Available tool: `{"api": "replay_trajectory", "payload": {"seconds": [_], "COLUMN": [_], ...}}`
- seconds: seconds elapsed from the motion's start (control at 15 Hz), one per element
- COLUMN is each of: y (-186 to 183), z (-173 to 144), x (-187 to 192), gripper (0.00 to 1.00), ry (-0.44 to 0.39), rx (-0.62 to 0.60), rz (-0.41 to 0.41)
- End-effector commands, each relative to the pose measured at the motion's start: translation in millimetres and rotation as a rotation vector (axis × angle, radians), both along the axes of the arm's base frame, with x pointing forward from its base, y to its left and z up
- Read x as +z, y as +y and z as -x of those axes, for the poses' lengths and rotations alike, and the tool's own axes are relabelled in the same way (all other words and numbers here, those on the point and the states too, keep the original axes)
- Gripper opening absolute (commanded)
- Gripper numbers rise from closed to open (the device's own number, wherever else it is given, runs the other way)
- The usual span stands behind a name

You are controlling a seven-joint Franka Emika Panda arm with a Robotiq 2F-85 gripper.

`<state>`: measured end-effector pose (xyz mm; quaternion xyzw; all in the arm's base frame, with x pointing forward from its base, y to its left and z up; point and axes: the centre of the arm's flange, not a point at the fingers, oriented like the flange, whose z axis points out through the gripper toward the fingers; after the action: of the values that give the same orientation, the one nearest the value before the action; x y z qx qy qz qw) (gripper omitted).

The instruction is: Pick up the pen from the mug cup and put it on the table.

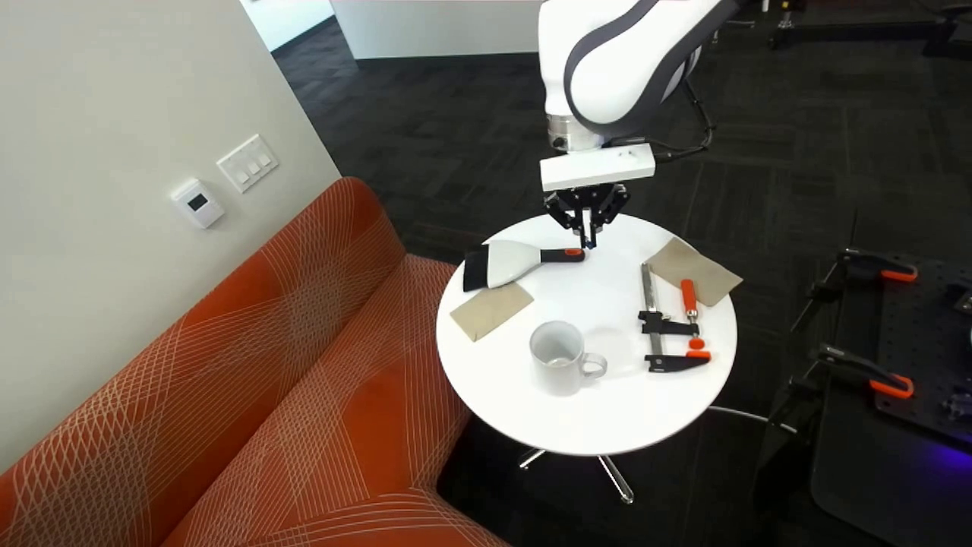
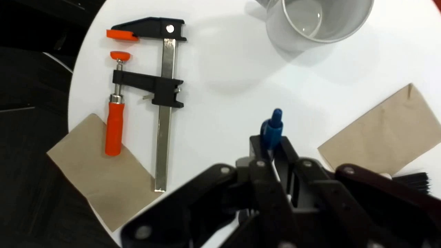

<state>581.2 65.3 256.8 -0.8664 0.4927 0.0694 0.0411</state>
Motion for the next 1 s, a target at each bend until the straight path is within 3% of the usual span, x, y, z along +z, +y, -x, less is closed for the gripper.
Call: {"api": "replay_trajectory", "payload": {"seconds": [0.0, 0.4, 0.87, 0.93], "y": [-2.5, -2.5, 12.3, 14.5], "z": [-24.2, -44.8, -56.5, -57.4], "x": [-36.7, -99.8, -135.3, -137.4], "gripper": [0.03, 0.03, 0.03, 0.28], "ry": [0.006, 0.022, 0.037, 0.039], "rx": [-0.041, -0.057, -0.036, -0.031], "rz": [0.043, 0.108, 0.134, 0.132]}}
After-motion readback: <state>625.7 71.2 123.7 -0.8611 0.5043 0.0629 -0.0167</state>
